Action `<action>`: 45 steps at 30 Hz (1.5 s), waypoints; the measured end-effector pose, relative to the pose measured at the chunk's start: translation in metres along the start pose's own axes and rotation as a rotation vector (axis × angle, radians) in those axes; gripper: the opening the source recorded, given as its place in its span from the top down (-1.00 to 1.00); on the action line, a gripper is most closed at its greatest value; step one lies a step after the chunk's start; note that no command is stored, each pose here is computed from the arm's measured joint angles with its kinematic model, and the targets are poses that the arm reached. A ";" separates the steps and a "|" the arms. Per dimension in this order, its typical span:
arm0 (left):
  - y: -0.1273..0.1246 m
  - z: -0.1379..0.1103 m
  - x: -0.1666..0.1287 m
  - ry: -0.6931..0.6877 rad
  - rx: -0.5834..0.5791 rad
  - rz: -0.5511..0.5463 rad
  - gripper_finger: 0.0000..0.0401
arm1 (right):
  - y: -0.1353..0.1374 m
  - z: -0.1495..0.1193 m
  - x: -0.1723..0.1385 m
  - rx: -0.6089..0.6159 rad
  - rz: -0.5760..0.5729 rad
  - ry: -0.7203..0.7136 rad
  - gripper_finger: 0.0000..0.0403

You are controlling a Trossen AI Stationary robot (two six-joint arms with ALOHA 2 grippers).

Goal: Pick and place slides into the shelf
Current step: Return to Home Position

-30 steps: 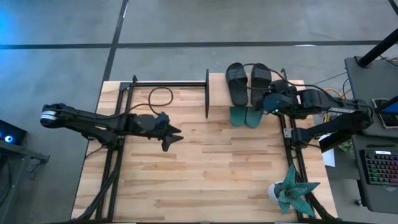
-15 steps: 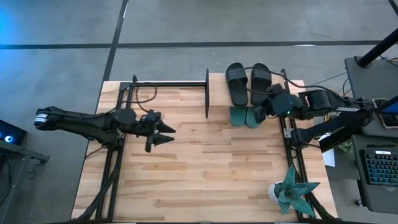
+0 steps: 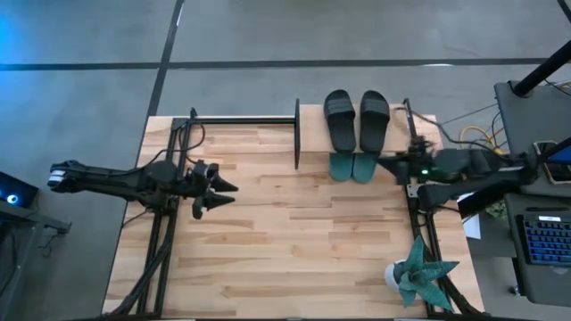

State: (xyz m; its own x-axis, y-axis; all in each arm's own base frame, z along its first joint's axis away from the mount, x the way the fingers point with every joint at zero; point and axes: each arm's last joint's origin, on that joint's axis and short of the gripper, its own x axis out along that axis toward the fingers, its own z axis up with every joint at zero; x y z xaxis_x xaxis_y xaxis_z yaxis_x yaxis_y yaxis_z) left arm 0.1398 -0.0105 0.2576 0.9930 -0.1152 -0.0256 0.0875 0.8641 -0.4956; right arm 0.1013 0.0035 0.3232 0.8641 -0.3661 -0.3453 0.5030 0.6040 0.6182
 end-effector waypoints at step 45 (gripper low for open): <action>0.048 -0.071 -0.038 -0.098 0.137 0.140 0.05 | -0.072 -0.069 0.011 -0.275 0.471 -0.203 0.96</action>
State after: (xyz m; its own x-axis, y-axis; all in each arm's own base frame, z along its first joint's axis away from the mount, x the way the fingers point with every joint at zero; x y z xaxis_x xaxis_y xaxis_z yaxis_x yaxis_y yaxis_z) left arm 0.1001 0.0005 0.1729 0.9986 0.0533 0.0023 -0.0487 0.9276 -0.3705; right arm 0.0761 0.0051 0.2263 0.9888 -0.1251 0.0814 0.0745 0.8864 0.4569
